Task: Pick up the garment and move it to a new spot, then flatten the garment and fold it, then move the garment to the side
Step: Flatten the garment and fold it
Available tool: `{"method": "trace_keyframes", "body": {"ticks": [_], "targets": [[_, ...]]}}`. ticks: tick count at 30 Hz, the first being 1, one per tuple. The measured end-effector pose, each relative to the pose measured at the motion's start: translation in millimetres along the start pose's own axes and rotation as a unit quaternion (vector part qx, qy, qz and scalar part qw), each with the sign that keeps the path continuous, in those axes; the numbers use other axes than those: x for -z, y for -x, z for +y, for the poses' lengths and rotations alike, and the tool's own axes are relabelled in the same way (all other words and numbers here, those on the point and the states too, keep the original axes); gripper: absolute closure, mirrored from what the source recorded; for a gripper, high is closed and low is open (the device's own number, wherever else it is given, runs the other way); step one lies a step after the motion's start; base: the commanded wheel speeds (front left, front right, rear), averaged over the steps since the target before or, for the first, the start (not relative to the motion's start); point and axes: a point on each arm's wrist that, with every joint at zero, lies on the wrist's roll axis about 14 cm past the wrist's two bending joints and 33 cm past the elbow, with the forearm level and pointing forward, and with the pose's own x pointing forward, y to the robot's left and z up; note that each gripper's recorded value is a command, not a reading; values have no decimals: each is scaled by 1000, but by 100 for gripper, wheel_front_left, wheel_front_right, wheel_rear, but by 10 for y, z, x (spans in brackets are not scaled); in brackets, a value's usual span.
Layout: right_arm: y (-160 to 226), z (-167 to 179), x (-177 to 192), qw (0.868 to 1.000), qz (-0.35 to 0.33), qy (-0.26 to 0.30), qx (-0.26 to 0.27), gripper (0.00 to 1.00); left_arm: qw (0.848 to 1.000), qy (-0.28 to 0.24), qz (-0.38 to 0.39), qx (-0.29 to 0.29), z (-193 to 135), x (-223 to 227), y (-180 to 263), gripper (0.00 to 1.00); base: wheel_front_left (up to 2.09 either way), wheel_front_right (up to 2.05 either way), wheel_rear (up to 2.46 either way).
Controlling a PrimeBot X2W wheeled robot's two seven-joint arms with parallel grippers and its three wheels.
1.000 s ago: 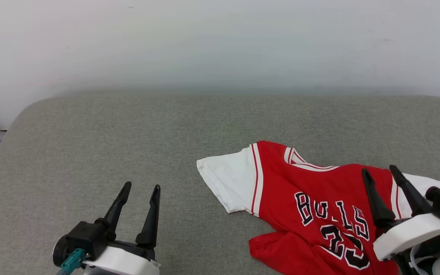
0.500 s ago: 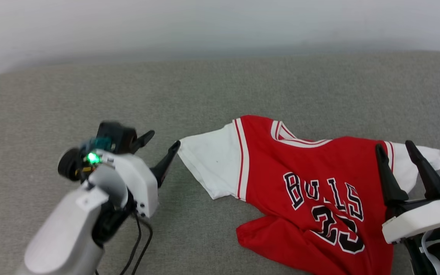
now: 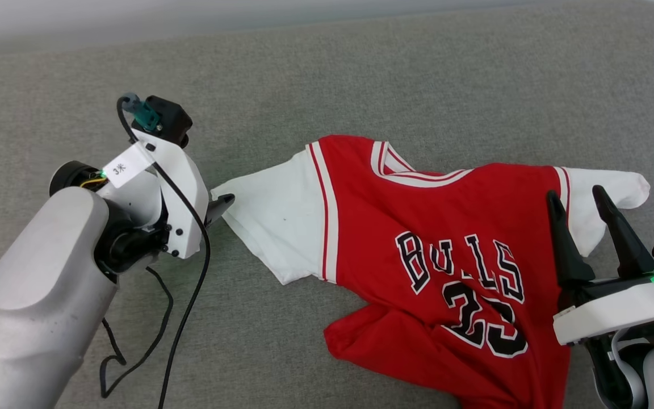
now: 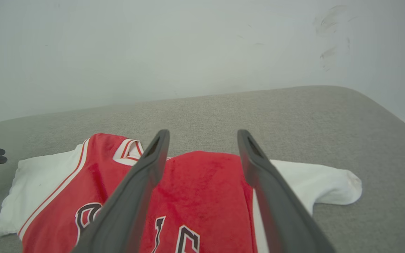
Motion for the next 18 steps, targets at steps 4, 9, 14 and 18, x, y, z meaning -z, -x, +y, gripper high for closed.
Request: {"method": "trace_keyframes", "body": {"ticks": [4,9,14,18], "targets": [[-18,-39,62,1000,6,0,7,0,1000,3,22,-4,74,68,-147,0,0,0,0],[-27,-58,128,1000,13,2,11,0,998,-13,53,-18,147,231,-297,0,0,0,0],[-30,-84,162,1000,16,2,16,0,998,-21,63,-15,134,311,-389,0,0,0,0],[-29,-98,183,1000,18,2,18,0,997,-21,68,-14,129,369,-431,61,0,0,0]]}}
